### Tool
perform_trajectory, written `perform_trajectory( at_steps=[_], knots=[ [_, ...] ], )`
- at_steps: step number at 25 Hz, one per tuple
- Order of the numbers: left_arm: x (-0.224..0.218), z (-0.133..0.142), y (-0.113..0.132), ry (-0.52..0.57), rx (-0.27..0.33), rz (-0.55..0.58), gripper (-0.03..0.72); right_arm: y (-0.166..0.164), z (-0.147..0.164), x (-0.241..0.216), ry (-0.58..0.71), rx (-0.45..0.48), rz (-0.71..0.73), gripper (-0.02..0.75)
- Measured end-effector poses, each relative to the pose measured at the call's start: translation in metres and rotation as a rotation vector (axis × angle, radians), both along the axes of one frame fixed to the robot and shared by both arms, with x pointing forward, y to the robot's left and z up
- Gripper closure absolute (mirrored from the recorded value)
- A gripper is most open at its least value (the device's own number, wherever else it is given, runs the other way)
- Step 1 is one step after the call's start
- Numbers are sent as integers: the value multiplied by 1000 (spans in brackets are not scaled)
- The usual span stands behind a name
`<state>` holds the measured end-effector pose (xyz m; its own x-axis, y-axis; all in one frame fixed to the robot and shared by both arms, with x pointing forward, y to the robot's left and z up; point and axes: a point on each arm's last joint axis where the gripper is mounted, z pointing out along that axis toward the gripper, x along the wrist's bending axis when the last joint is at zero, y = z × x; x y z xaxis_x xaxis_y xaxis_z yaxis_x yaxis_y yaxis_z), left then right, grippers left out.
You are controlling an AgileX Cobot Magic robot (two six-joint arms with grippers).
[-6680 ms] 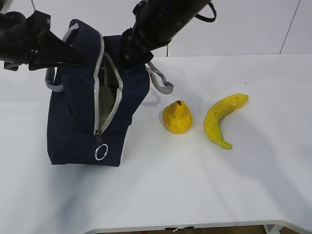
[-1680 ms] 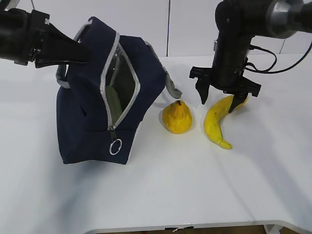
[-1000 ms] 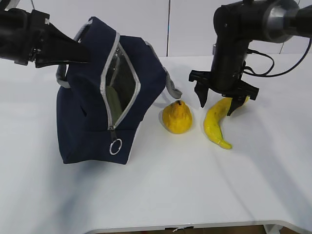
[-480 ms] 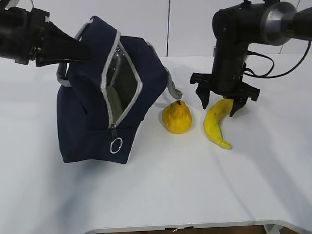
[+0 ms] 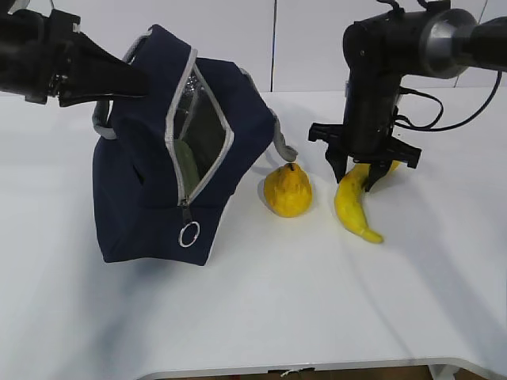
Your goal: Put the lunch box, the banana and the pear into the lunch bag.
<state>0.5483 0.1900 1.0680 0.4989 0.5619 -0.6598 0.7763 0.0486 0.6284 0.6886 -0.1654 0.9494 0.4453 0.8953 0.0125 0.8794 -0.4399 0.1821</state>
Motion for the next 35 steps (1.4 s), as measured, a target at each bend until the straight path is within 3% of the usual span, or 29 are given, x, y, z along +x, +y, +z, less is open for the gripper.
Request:
perform_trajectory(
  at_steps=[3, 9, 25, 35],
  knots=[
    [0, 0, 0, -1, 1, 2, 680, 0, 0, -1, 14, -5, -2, 393],
    [0, 0, 0, 0, -1, 2, 680, -1, 0, -2, 24, -9, -5, 434],
    [1, 0, 0, -3, 1, 7, 680, -3, 3, -6, 56, -37, 53, 441],
    [3, 0, 2, -15, 10, 37, 680, 2, 48, 12, -85, -34, 198, 441]
  ],
)
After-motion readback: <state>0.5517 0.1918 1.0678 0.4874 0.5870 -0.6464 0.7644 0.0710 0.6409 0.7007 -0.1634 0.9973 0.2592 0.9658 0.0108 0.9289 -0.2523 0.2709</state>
